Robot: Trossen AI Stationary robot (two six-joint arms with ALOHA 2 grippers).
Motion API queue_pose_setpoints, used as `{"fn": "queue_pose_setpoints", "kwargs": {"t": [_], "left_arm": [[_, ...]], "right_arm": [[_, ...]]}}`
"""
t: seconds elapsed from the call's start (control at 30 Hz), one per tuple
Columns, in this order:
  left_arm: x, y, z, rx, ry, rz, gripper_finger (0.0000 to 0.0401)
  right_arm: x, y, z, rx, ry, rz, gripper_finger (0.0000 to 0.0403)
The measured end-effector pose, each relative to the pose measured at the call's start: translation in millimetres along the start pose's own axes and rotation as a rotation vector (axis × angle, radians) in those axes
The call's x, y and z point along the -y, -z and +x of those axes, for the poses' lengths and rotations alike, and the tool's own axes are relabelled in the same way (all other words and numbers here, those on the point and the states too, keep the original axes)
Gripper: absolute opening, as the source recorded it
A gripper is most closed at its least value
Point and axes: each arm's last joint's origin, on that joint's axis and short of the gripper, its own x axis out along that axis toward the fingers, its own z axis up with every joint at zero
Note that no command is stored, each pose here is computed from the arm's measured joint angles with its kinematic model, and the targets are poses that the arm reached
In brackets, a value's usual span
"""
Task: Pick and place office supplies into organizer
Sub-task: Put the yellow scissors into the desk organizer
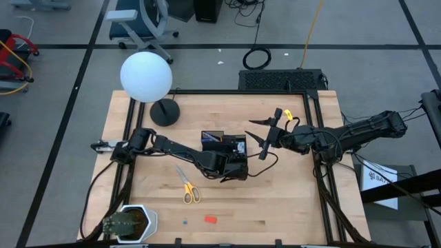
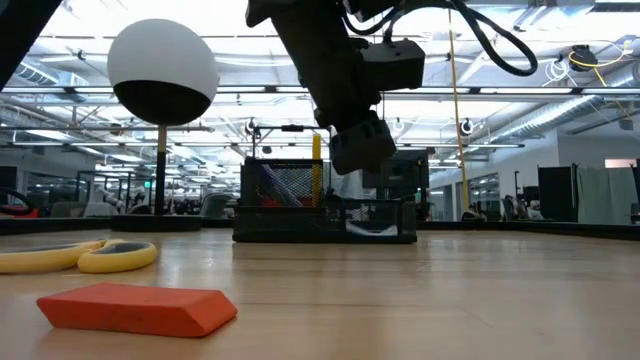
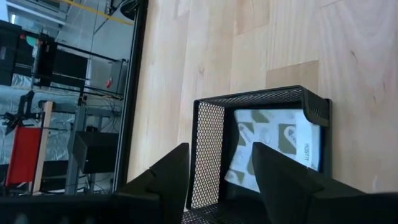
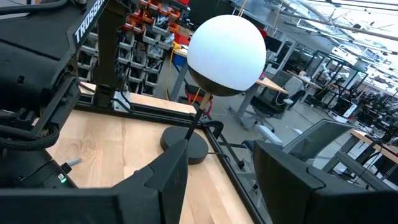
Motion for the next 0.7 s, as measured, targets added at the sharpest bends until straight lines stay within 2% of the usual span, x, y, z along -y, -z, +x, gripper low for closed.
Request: {"fn": "queue_pose_setpoints", "kwargs": {"t": [0.23,0.43,0.7], "left_arm": [[2.9,0.0,-3.1,0.003,0.004,0.004,0.0184],[11.5,5.3,-14.6,-0.028,0.010,0.099,0.0184],[20.8,6.5,-37.8,-0.014,0.028,0.130,0.0184]], "right_arm": [[0.0,0.0,0.0,0.000,0.000,0.000,0.0171],[0.0,-0.1,0.0,0.000,0.000,-0.008,0.0171],[-0.1,0.2,0.1,-0.001,0.000,-0.012,0.0171]]}}
